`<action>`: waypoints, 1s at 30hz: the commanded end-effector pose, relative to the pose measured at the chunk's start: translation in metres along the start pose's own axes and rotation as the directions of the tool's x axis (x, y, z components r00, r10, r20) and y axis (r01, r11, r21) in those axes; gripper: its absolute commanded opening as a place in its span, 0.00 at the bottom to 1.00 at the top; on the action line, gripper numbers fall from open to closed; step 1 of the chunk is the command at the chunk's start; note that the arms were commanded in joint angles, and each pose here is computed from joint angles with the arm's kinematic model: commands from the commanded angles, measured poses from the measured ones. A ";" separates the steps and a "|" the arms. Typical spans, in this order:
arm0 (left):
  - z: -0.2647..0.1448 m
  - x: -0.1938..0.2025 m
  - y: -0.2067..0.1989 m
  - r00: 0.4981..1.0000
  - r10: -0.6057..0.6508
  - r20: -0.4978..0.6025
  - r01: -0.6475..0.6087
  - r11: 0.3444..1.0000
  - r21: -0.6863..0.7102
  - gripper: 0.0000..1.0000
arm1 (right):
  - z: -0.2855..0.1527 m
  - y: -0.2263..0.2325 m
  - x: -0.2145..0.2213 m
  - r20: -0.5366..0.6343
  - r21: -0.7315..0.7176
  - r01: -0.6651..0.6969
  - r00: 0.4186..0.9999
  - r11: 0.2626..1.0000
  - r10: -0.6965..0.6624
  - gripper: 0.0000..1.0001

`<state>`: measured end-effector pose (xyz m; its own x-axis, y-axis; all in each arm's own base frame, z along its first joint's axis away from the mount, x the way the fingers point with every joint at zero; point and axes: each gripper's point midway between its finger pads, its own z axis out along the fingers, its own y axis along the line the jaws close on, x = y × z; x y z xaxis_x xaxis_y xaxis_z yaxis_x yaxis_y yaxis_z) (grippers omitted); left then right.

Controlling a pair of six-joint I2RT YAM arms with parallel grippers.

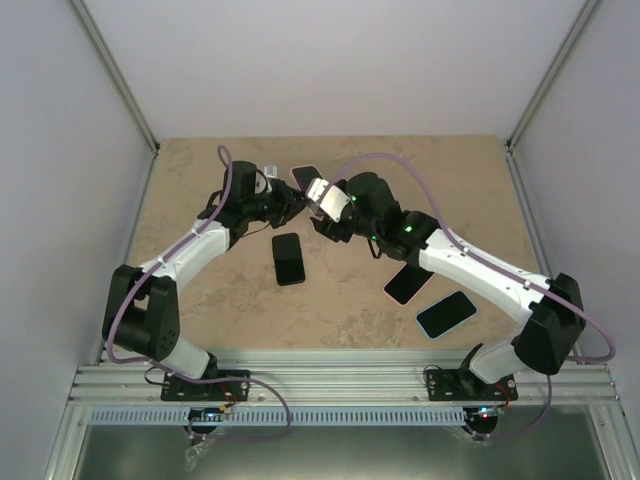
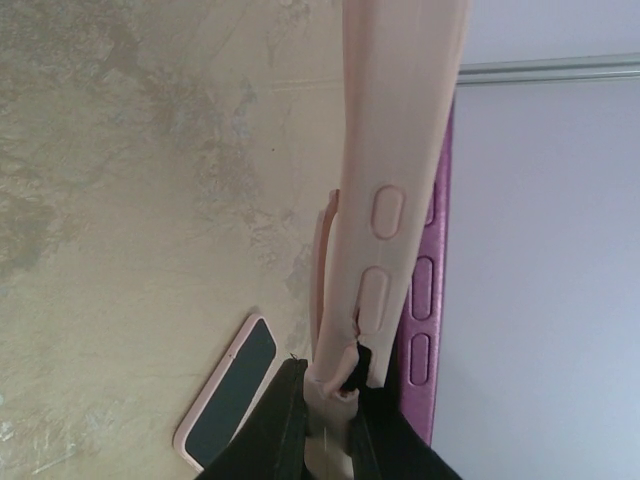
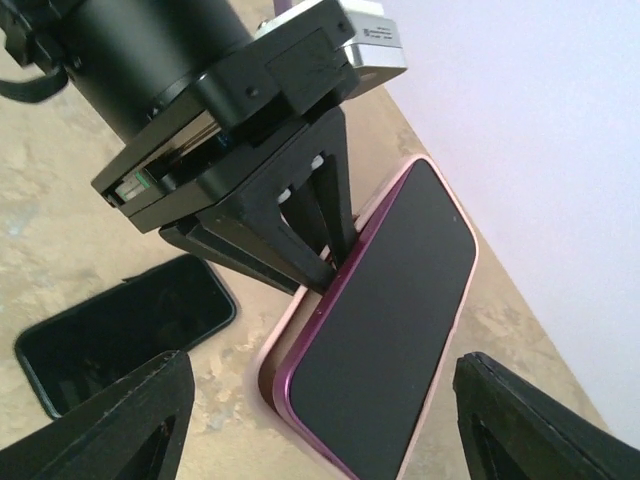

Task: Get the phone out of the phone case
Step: Remove the phone case from the phone.

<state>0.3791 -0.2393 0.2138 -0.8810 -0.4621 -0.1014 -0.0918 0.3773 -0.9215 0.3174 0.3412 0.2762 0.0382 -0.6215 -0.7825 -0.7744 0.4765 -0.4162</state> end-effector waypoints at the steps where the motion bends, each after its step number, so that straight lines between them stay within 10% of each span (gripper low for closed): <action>1: -0.003 -0.002 -0.021 1.000 0.022 -0.004 -0.021 0.996 0.086 0.00 | 0.014 -0.006 0.006 -0.042 0.103 0.069 0.997 0.992 -0.065 0.70; 14: -0.003 -0.002 -0.021 1.000 0.014 -0.006 -0.014 0.996 0.093 0.00 | 0.033 -0.013 0.023 -0.108 0.192 0.124 0.989 0.974 -0.105 0.54; 30: -0.004 -0.003 -0.023 1.000 0.007 0.000 -0.007 0.996 0.094 0.00 | 0.038 -0.007 0.043 -0.161 0.199 0.149 0.980 0.969 -0.118 0.60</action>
<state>0.3787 -0.2402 0.2110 -0.8805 -0.4697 -0.0644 -0.1186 0.3499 -0.9293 0.3441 0.3418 0.2441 0.0567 -0.7327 -0.6782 -0.6377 0.4961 -0.5893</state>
